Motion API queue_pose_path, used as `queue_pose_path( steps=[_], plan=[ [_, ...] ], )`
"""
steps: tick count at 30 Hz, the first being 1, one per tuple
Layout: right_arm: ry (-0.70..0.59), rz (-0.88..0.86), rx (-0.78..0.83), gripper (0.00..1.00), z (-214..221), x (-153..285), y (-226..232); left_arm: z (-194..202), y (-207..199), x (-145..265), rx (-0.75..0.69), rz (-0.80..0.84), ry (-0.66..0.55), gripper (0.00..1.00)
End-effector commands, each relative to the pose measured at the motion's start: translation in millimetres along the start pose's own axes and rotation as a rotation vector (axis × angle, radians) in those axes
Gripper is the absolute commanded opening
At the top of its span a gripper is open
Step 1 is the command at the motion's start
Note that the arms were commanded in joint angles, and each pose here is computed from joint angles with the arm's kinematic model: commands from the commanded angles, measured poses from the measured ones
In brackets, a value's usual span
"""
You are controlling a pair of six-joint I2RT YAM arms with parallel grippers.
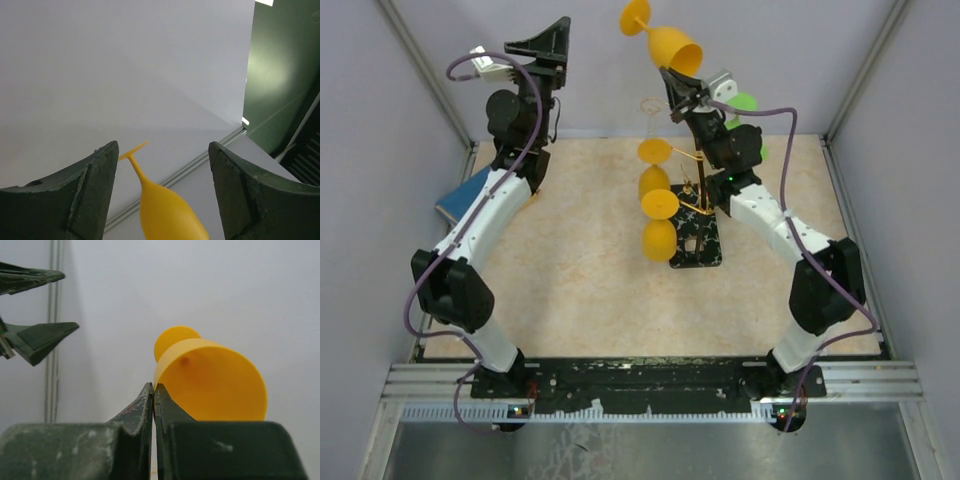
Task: Place the wine glass upside down on the wine glass rack
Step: Pick up the wine glass at the center of the board, then turn the wine glass upside down at the wine rack.
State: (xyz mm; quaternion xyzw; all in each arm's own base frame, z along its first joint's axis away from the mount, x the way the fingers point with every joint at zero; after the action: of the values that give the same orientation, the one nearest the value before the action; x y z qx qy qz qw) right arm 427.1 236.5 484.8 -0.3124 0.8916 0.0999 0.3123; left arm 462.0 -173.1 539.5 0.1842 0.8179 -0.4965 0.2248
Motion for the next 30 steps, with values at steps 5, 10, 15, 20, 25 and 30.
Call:
queue_pose_path(
  steps=[5, 10, 15, 20, 25, 30],
  plan=[
    [-0.157, -0.133, -0.039, 0.0, -14, -21, 45, 20, -4, 2, 0.208, 0.056, 0.099, 0.74],
    [-0.161, -0.182, -0.064, 0.0, -9, -29, 60, 35, -1, 1, 0.274, 0.065, 0.17, 0.69],
    [-0.166, -0.191, -0.039, 0.0, -8, -32, 67, 39, 1, 1, 0.261, 0.055, 0.188, 0.68],
    [-0.166, -0.205, -0.03, 0.0, -11, -34, 70, 42, 5, 0, 0.253, 0.04, 0.195, 0.69],
    [-0.141, -0.217, -0.001, 0.0, -10, -32, 71, 47, 7, -2, 0.278, 0.046, 0.207, 0.67],
    [-0.115, -0.265, 0.012, 0.0, -7, -26, 78, 48, -1, -7, 0.28, 0.086, 0.23, 0.65]
  ],
)
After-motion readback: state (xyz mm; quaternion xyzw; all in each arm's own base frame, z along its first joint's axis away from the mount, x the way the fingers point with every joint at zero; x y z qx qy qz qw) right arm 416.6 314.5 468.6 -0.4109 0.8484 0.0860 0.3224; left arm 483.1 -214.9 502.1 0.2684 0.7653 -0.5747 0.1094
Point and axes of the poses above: each gripper's point midway between its finger pads, its own x axis back along the fingers, its own y axis along the line the jaws close on, z = x × y, the point moved 3 cm from there along x, back along the fingers, and after that the axes turned 12 degrees about -x, right-handed, at the moved point
